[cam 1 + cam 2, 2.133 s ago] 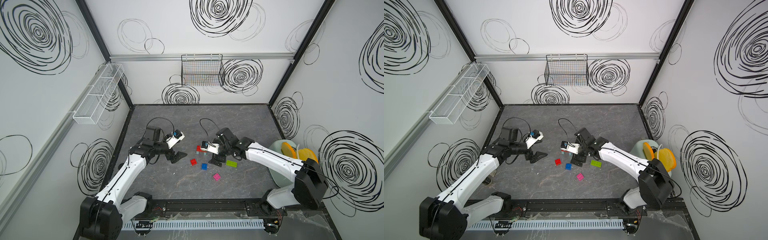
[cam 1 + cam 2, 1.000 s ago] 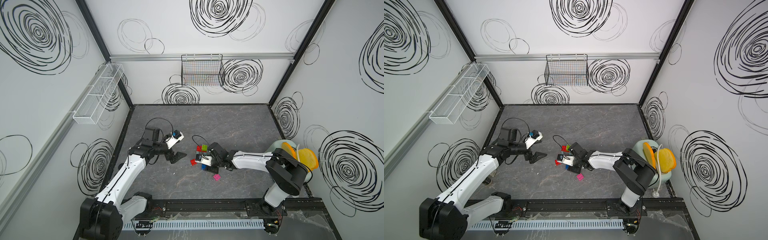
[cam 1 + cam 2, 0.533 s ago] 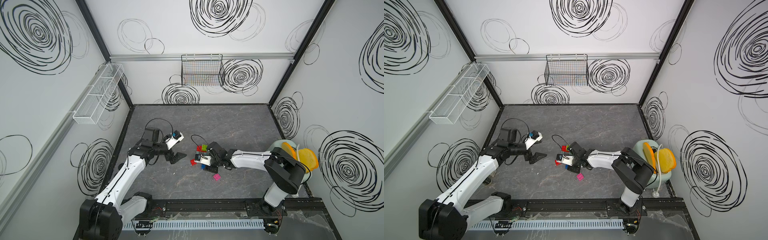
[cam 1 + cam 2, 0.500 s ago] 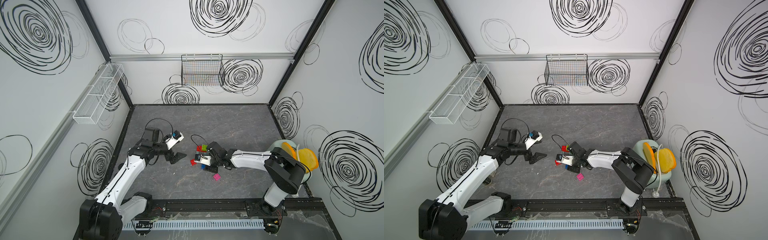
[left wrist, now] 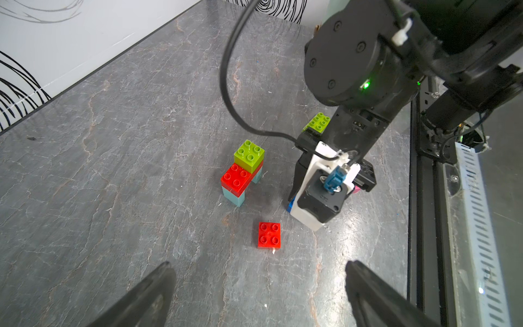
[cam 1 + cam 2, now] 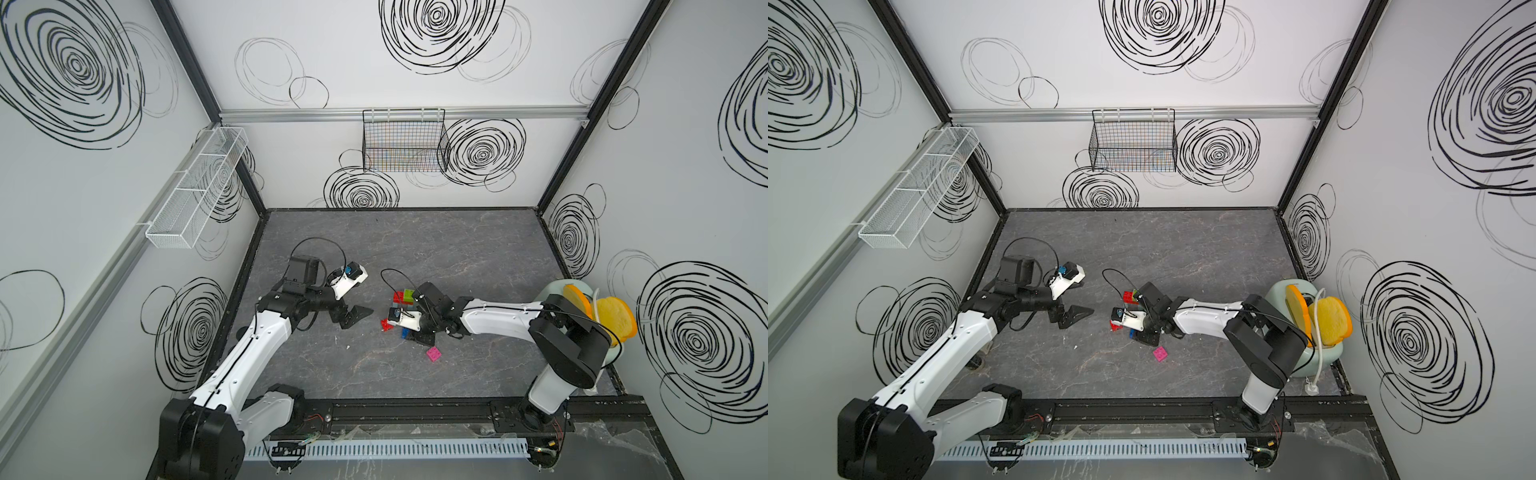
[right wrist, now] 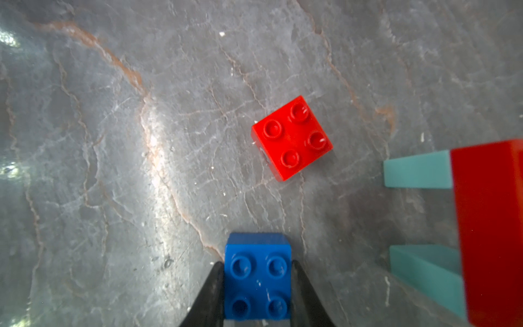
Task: Assemble a giraffe with lego
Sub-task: Pick up the lego brick from the center of the board, then assemble the lego brick with the lego brick.
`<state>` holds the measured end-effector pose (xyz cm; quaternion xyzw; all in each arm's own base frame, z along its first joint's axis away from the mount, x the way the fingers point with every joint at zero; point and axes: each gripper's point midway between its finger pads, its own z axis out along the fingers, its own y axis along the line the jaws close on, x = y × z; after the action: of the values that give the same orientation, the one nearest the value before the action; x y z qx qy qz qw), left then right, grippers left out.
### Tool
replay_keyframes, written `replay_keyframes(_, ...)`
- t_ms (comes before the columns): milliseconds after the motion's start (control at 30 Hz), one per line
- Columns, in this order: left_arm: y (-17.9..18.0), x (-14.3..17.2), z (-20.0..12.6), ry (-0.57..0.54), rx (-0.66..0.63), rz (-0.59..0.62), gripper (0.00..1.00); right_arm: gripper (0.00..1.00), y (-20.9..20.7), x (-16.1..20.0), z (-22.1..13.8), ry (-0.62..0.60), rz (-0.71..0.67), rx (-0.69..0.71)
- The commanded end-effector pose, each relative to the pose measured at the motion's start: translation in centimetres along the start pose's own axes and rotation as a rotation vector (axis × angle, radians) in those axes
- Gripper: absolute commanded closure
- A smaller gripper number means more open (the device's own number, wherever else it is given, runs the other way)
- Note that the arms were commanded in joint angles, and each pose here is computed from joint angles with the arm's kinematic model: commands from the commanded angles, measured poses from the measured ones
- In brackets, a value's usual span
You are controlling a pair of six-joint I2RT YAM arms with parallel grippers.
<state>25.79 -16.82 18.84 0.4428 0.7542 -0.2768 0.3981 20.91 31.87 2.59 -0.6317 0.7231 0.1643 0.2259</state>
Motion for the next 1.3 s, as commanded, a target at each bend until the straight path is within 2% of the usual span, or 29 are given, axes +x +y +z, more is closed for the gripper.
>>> replay_keyframes(0,-0.2,-0.4,-0.1,-0.026,0.006,0.028,0.02,0.82,0.3,-0.1,0.2,0.010,-0.004,-0.026)
replay_keyframes(67,-0.4,-0.5,-0.2,-0.027,0.016,0.022,0.02,0.88,0.3,-0.1,0.1,0.022,-0.003,-0.033)
replay_keyframes(133,-0.2,-0.6,-0.3,-0.020,0.009,0.023,0.02,0.89,0.3,-0.2,-0.3,0.025,-0.007,-0.033)
replay_keyframes(533,0.0,-0.9,0.0,-0.031,-0.001,0.011,0.02,0.86,-1.9,-4.3,-7.1,-0.015,-0.063,0.017)
replay_keyframes(767,-0.4,-1.0,0.1,-0.033,0.015,0.021,0.02,0.84,-4.9,-6.3,-10.2,-0.060,-0.064,0.080)
replay_keyframes(933,-0.2,-1.0,0.0,-0.025,0.009,0.020,0.02,0.84,-7.3,-6.6,-10.4,-0.043,-0.046,0.116)
replay_keyframes(1100,-0.4,-1.2,0.0,-0.023,0.018,0.019,0.02,0.85,-9.1,-5.6,-9.1,0.034,-0.033,0.140)
replay_keyframes(1267,-0.6,-0.9,0.3,-0.024,0.028,0.026,0.02,0.85,-10.5,-6.0,-8.1,0.054,-0.026,0.139)
